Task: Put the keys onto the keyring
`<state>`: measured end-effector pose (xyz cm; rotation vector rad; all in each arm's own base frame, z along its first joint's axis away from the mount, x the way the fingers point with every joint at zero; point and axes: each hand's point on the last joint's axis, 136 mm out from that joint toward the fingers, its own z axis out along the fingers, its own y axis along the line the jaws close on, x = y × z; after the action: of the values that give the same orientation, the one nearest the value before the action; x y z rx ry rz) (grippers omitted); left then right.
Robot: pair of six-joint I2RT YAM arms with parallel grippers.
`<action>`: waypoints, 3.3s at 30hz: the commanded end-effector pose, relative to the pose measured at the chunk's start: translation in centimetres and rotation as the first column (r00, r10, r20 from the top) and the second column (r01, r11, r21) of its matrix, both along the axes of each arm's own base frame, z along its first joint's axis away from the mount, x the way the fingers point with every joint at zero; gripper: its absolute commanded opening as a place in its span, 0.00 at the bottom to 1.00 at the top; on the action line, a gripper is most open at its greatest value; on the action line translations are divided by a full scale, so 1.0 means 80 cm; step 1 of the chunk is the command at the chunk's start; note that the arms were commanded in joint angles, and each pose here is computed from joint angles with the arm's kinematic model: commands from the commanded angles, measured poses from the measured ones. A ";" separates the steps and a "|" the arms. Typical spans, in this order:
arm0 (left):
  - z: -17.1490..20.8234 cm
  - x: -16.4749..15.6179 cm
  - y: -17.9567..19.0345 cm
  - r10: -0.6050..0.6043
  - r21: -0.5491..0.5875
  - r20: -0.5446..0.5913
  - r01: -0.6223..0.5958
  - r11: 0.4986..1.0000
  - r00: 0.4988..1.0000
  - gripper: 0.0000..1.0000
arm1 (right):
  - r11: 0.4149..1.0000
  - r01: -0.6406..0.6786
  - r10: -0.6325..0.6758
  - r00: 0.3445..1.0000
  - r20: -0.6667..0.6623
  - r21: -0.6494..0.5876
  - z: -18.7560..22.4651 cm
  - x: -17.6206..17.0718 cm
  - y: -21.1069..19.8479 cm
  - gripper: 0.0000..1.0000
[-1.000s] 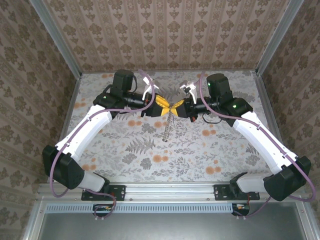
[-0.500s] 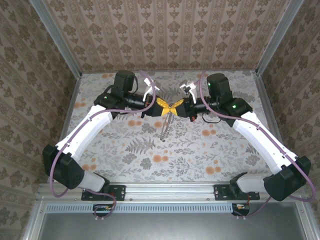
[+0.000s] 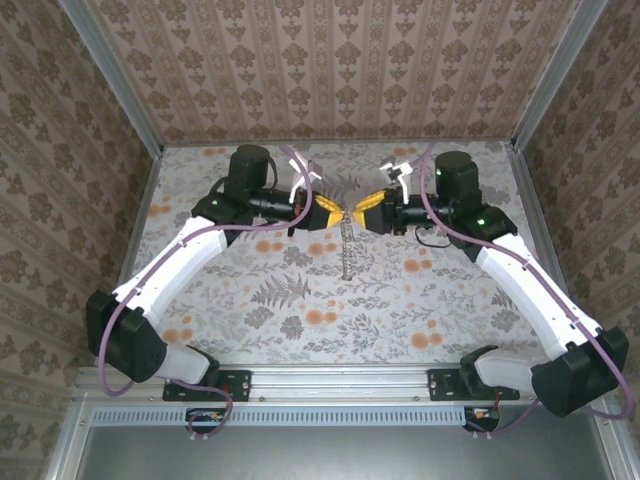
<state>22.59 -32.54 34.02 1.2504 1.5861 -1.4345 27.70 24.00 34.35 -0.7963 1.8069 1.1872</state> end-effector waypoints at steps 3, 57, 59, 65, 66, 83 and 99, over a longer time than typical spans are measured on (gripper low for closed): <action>0.054 -0.011 0.006 0.020 -0.104 0.096 -0.010 0.994 0.995 0.00 | 0.993 0.000 -0.003 1.000 0.031 0.119 0.029 -0.011 -0.011 0.37; 0.092 -0.022 0.013 0.103 -0.188 0.170 -0.070 0.980 0.980 0.00 | 0.955 -0.083 0.068 0.996 0.065 0.284 0.067 -0.020 0.016 0.40; 0.091 -0.022 0.013 0.103 -0.187 0.168 -0.070 0.980 0.980 0.00 | 0.954 -0.092 0.076 0.995 0.066 0.285 0.067 -0.019 0.020 0.40; 0.090 -0.023 0.013 0.100 -0.185 0.166 -0.069 0.980 0.981 0.00 | 0.953 -0.106 0.090 0.993 0.071 0.285 0.069 -0.018 0.027 0.35; 0.090 -0.023 0.012 0.098 -0.185 0.166 -0.067 0.980 0.981 0.00 | 0.952 -0.108 0.091 0.993 0.069 0.285 0.069 -0.018 0.028 0.31; 0.108 -0.006 0.020 0.237 -0.280 0.171 -0.183 0.942 0.956 0.00 | 0.956 -0.130 0.128 0.991 0.025 0.265 0.042 -0.026 0.037 0.00; 0.115 -0.001 0.022 0.281 -0.326 0.166 -0.216 0.920 0.945 0.00 | 0.943 -0.221 0.224 0.974 0.017 0.247 0.042 -0.034 0.069 0.00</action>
<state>22.70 -31.37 40.02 0.9863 1.3926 -1.3123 26.42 28.22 36.87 -0.7632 1.6079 1.4905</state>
